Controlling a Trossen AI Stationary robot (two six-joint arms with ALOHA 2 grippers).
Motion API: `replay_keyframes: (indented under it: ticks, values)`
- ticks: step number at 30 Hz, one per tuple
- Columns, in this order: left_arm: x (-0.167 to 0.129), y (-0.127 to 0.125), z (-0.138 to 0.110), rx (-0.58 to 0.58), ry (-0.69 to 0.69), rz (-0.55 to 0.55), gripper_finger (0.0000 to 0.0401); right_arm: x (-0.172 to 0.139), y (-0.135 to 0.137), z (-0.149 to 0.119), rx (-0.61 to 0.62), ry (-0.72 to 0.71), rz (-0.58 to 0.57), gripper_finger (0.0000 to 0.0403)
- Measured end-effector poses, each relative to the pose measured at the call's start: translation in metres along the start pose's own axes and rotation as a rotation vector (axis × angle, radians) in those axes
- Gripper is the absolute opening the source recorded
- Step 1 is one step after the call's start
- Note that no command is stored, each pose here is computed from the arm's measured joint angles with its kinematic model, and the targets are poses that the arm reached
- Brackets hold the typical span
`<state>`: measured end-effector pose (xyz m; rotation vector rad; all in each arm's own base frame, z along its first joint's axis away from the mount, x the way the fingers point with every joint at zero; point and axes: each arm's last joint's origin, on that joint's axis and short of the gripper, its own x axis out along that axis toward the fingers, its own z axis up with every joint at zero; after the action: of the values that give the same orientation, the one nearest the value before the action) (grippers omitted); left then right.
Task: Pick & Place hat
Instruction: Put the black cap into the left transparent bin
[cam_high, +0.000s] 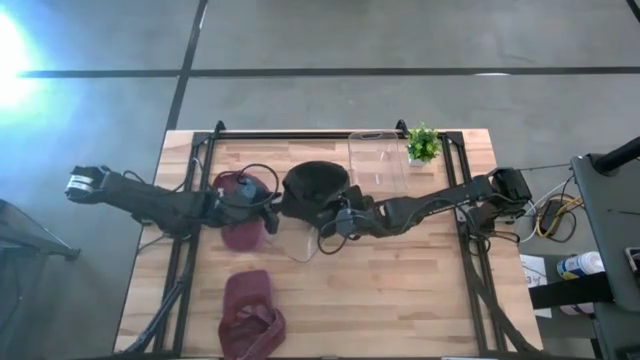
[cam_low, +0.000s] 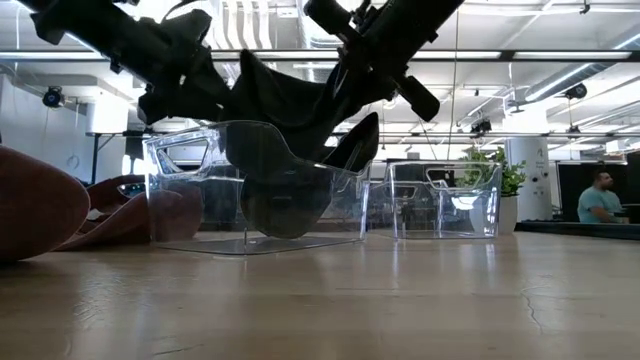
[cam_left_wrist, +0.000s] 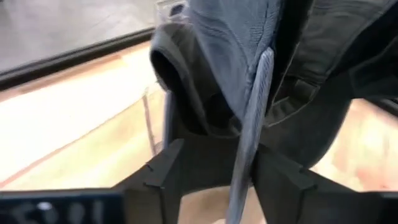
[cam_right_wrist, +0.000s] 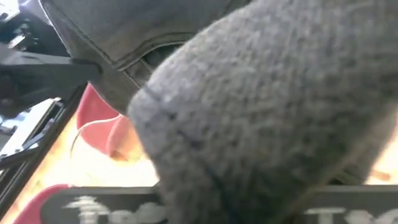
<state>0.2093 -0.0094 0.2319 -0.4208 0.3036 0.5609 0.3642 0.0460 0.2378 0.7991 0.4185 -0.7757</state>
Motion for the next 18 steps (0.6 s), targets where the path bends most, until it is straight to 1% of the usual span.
replay_keyframes:
  ticks: [4,6,8,11,14,18]
  values:
    - [-0.005,0.004,0.001,0.055,0.055,0.056,0.0201,0.0,-0.004,-0.001,0.023,0.003,-0.038,0.0013]
    - [-0.008,0.007,-0.001,0.098,0.114,0.086,0.0207,0.0,-0.005,-0.002,0.035,0.004,-0.047,0.0013]
    - [-0.011,0.009,-0.003,0.138,0.188,0.082,0.0209,0.0,-0.006,-0.002,0.046,-0.001,-0.061,0.0013]
    - [-0.017,0.011,-0.009,0.21,0.313,0.036,0.021,0.0,-0.007,-0.002,0.066,-0.015,-0.076,0.0013]
    - [-0.022,0.01,-0.016,0.293,0.426,-0.055,0.0209,0.0,-0.007,-0.001,0.081,-0.018,-0.076,0.0013]
    - [-0.027,0.007,-0.022,0.372,0.479,-0.111,0.0209,0.0,-0.007,-0.001,0.088,-0.019,-0.07,0.0013]
